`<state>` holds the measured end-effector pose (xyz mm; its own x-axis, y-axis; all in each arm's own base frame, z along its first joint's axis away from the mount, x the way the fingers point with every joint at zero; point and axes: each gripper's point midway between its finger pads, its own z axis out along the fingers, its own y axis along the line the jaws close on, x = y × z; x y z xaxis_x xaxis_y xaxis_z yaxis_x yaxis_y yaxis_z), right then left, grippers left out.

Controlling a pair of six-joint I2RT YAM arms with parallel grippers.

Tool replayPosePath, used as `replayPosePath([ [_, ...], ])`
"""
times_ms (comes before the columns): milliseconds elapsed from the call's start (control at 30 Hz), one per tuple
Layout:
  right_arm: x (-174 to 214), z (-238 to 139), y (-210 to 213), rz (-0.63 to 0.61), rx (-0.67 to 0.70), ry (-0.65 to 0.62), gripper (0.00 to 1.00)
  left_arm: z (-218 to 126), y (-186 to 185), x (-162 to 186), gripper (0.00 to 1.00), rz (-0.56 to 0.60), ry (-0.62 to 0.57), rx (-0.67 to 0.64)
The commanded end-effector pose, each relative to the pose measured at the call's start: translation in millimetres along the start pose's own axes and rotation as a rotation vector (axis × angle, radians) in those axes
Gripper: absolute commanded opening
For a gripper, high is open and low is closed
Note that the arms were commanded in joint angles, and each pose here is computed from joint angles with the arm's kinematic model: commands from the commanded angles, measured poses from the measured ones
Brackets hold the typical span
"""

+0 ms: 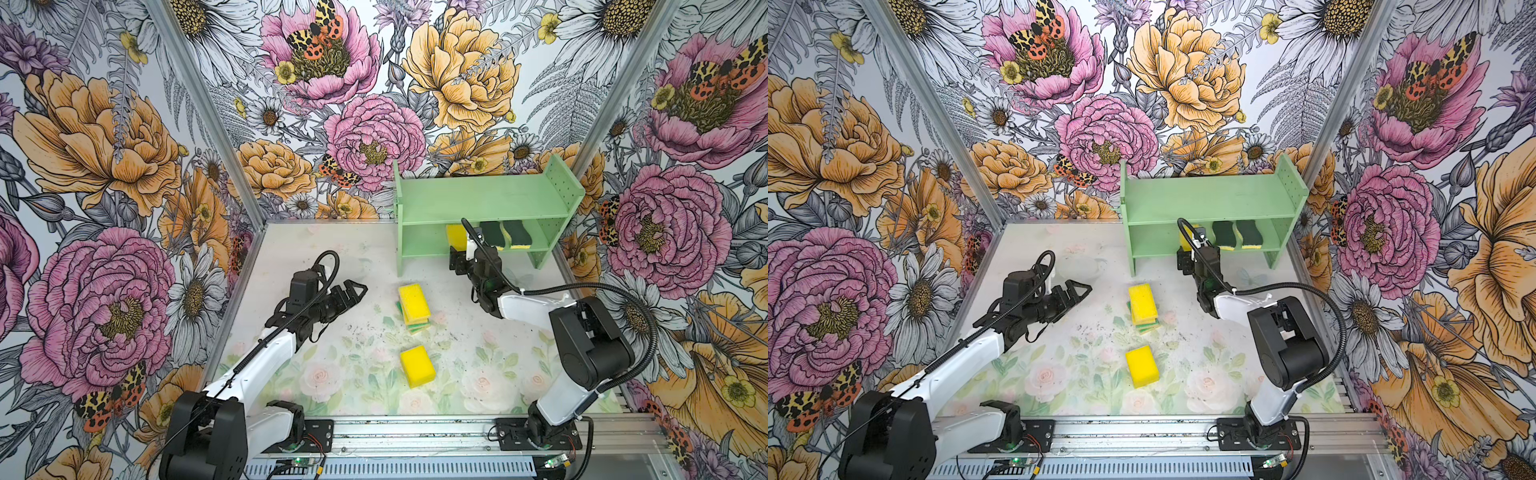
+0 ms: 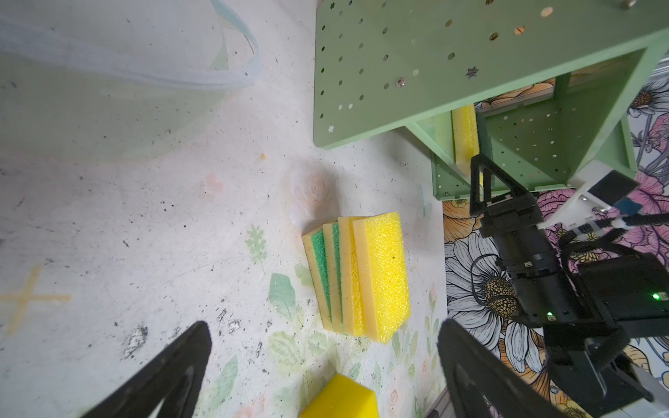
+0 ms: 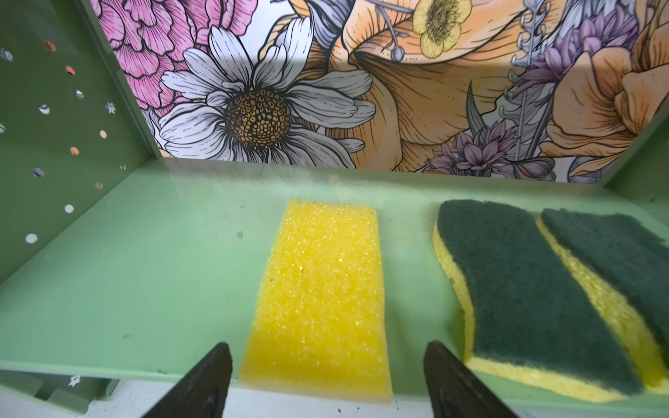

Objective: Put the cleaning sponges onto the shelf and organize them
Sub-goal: 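Open the right gripper and withdraw it from the shelf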

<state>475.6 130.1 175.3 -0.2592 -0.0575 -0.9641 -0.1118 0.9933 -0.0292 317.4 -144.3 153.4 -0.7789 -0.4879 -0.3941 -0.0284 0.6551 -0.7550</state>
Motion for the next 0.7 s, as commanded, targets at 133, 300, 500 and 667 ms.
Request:
replayPosePath([
  [133,-23,-29,-1,-0.017,-0.018,-0.017,0.88,-5,-6,-1,0.99,0.014,-0.012,0.02],
  [300,-26,-55,6,-0.021,-0.095,0.063,0.91,-6,-8,-2,0.99,0.017,-0.015,0.024],
  [500,-43,-98,27,0.01,-0.265,0.191,0.94,-7,-11,-1,0.99,0.022,-0.015,0.025],
  [667,-64,-140,36,0.07,-0.367,0.147,1.0,-6,-15,-1,0.99,0.021,-0.013,0.03],
])
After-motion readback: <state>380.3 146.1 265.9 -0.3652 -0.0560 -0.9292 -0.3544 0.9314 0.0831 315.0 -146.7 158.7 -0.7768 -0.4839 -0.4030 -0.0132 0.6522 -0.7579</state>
